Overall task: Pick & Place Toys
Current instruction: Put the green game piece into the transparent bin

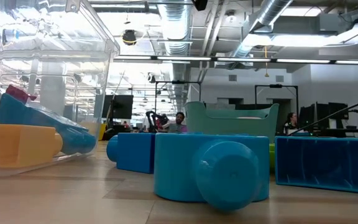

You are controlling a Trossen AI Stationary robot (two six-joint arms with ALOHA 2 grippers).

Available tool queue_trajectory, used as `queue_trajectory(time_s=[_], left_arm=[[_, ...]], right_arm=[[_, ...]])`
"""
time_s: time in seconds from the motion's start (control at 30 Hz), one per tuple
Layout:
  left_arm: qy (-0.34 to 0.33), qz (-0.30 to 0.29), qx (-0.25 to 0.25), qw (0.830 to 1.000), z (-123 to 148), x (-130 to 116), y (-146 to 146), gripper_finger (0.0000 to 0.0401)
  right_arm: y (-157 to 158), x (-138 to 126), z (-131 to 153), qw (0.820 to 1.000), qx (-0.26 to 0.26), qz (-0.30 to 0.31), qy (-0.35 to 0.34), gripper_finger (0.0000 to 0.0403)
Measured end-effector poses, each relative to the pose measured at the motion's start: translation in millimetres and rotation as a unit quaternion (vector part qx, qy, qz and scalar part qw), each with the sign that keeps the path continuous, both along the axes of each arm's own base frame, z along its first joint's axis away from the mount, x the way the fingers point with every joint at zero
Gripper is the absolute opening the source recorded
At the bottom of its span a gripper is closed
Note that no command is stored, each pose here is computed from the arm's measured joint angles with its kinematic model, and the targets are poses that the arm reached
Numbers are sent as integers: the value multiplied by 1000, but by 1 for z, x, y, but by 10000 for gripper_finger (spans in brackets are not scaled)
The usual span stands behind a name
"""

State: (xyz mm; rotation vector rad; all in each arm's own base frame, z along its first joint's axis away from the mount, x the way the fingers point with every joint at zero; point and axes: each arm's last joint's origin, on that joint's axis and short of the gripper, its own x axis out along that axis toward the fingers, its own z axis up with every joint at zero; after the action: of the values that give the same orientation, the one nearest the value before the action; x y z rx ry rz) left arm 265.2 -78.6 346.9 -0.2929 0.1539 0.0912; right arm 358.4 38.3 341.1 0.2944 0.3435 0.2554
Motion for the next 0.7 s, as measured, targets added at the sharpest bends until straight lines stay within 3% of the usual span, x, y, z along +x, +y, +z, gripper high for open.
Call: queue_trajectory(time_s=[0.4, 0.7], left_arm=[[2, -1, -1, 1000, 0, 0, 0, 128], [33, -1, 11, 999, -6, -2, 0, 129]], right_arm=[[1, 0, 0, 1000, 6, 14, 1, 145], [-1, 0, -1, 1000, 9, 9, 6, 229]])
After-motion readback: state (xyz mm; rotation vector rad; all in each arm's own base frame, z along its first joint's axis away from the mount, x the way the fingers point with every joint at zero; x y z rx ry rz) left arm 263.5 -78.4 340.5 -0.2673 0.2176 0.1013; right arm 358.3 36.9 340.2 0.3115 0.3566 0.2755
